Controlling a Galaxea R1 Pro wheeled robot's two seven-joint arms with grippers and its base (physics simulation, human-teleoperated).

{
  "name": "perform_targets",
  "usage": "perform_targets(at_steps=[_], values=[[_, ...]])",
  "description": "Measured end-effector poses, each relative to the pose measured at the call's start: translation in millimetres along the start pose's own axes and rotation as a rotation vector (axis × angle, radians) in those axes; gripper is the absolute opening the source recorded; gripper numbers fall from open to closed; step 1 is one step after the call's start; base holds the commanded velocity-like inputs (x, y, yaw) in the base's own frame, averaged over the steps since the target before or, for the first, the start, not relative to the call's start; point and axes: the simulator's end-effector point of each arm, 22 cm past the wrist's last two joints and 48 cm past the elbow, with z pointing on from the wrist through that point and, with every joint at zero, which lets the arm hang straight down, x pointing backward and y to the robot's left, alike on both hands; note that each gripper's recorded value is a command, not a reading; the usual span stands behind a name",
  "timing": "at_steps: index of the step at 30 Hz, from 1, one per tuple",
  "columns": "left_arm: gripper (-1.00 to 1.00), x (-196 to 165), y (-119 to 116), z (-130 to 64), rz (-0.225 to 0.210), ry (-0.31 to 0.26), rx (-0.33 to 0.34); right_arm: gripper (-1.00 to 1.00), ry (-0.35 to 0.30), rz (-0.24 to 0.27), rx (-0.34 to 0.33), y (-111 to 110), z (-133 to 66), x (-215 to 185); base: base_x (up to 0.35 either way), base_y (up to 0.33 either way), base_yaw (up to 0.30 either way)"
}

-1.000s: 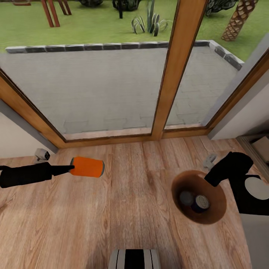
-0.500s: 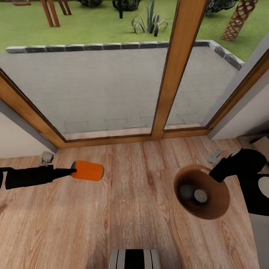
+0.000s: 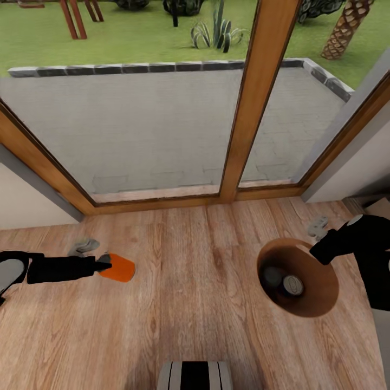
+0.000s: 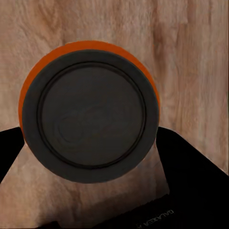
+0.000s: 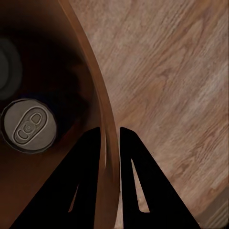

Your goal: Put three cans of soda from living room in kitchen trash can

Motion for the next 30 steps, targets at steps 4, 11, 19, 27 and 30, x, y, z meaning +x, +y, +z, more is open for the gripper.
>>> perform_targets(at_steps=[4, 11, 19, 27, 30], values=[[-1.0, 10.7, 26.7, 21.6, -0.025, 0.011, -0.197, -1.0, 0.001, 0.029, -0.007, -1.4, 1.6, 3.3, 0.0, 0.0, 0.0], [-1.0, 36.5, 31.7, 54.0, -0.067, 0.05, -0.437, -1.0, 0.002, 0.145, -0.012, -4.2, 2.8, 9.1, 0.0, 0.0, 0.0], [-1.0, 61.4, -0.7, 91.9, -0.016, 0.005, -0.599, -1.0, 0.036, 0.287, -0.064, 7.2, 17.8, 53.9, 0.002, 0.0, 0.0], [-1.0, 88.1, -15.8, 107.3, -0.033, -0.038, -0.628, -1.0, 0.027, 0.337, -0.109, 18.2, 16.2, 69.2, 0.003, 0.0, 0.0], [-1.0, 87.5, -19.1, 103.5, -0.033, -0.038, -0.63, -1.0, 0.042, 0.337, -0.117, 22.2, 13.2, 74.8, 0.0, 0.0, 0.0]])
